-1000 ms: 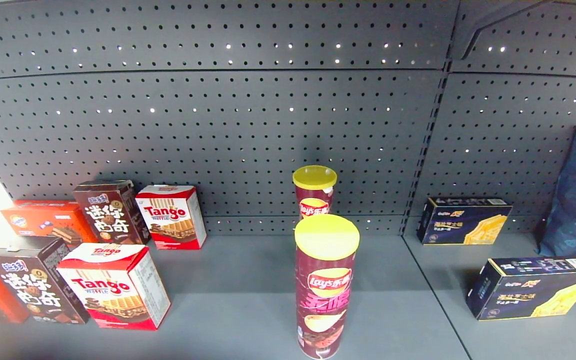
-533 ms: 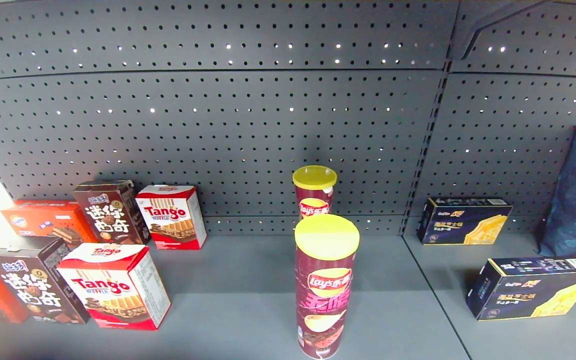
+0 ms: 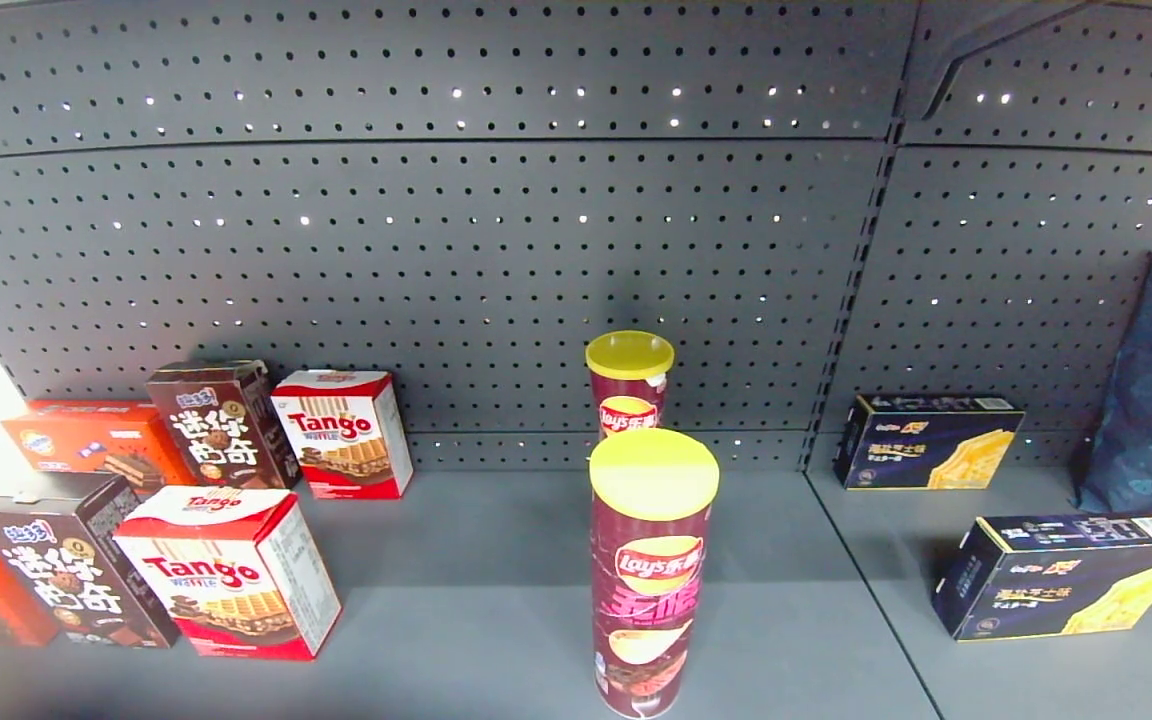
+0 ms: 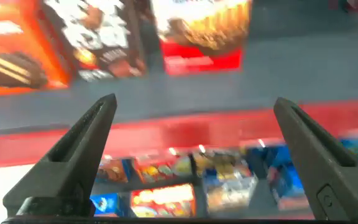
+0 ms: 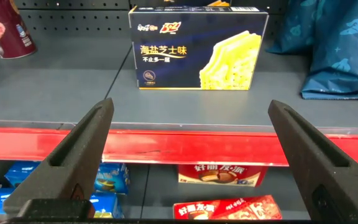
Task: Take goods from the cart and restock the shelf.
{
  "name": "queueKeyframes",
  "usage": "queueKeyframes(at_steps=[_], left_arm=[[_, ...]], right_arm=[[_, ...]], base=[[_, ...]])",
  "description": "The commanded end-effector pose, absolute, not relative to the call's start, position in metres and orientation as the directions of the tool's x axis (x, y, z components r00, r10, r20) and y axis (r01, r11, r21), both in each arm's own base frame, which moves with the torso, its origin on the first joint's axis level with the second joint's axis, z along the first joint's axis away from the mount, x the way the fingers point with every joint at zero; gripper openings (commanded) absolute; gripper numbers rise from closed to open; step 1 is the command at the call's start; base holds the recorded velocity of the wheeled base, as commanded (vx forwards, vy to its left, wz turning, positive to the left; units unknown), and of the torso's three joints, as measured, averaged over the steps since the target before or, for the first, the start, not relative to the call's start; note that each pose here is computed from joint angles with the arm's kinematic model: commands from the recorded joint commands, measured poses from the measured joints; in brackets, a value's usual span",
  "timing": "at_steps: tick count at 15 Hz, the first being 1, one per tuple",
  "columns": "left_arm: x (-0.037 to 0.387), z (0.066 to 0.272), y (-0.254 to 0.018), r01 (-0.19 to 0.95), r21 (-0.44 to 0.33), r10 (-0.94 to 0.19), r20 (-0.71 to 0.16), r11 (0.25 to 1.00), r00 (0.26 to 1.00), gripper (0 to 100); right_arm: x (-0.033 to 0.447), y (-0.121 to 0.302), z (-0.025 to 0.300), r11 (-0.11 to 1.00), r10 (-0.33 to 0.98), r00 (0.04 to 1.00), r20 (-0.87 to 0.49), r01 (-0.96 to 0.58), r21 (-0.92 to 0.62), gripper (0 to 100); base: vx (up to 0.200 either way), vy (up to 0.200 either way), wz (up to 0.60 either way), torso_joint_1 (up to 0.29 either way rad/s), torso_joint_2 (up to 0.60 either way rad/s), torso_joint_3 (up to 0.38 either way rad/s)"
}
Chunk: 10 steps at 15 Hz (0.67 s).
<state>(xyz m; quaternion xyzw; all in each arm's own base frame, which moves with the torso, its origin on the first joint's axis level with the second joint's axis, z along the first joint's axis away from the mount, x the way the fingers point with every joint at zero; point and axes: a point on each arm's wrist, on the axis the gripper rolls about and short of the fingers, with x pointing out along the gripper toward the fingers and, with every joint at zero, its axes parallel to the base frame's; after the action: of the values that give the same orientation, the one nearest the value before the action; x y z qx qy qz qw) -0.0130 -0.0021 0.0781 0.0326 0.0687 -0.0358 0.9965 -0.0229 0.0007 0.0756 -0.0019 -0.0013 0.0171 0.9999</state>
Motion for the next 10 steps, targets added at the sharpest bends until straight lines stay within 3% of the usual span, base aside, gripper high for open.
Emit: queueKeyframes(at_steps=[1,2,3,4,10], left_arm=[[-0.0180,0.0778,-0.0027,0.123,0.060,-0.116,-0.108,0.991,0.987,100],[-0.0185,0.0772,-0.0027,0.123,0.060,-0.116,-0.102,0.991,0.988,100],[-0.0240,0.0755,-0.0028,0.118,0.071,-0.116,-0.023,0.991,0.993,100],[-0.0229,0.0755,-0.0026,0.107,0.075,-0.107,0.000,0.991,0.994,100],[-0.0228,0.0753,-0.0015,0.061,0.037,-0.061,-0.002,0.997,0.998,100]], right_arm=[[-0.0228,0.0007,0.0756,0.999,0.035,0.999,0.002,-0.035,-0.005,100],[-0.0228,0.0007,0.0756,0.999,0.035,0.999,0.002,-0.035,-0.005,100],[-0.0228,0.0007,0.0756,0.999,0.035,0.999,0.002,-0.035,-0.005,100],[-0.0228,0.0007,0.0756,0.999,0.035,0.999,0.002,-0.035,-0.005,100],[-0.0228,0.0007,0.0756,0.999,0.035,0.999,0.002,-0.035,-0.005,100]], base=[[0.000,0.000,0.00,0.000,0.00,0.000],[0.000,0.000,0.00,0.000,0.00,0.000],[0.000,0.000,0.00,0.000,0.00,0.000],[0.000,0.000,0.00,0.000,0.00,0.000],[0.000,0.000,0.00,0.000,0.00,0.000]])
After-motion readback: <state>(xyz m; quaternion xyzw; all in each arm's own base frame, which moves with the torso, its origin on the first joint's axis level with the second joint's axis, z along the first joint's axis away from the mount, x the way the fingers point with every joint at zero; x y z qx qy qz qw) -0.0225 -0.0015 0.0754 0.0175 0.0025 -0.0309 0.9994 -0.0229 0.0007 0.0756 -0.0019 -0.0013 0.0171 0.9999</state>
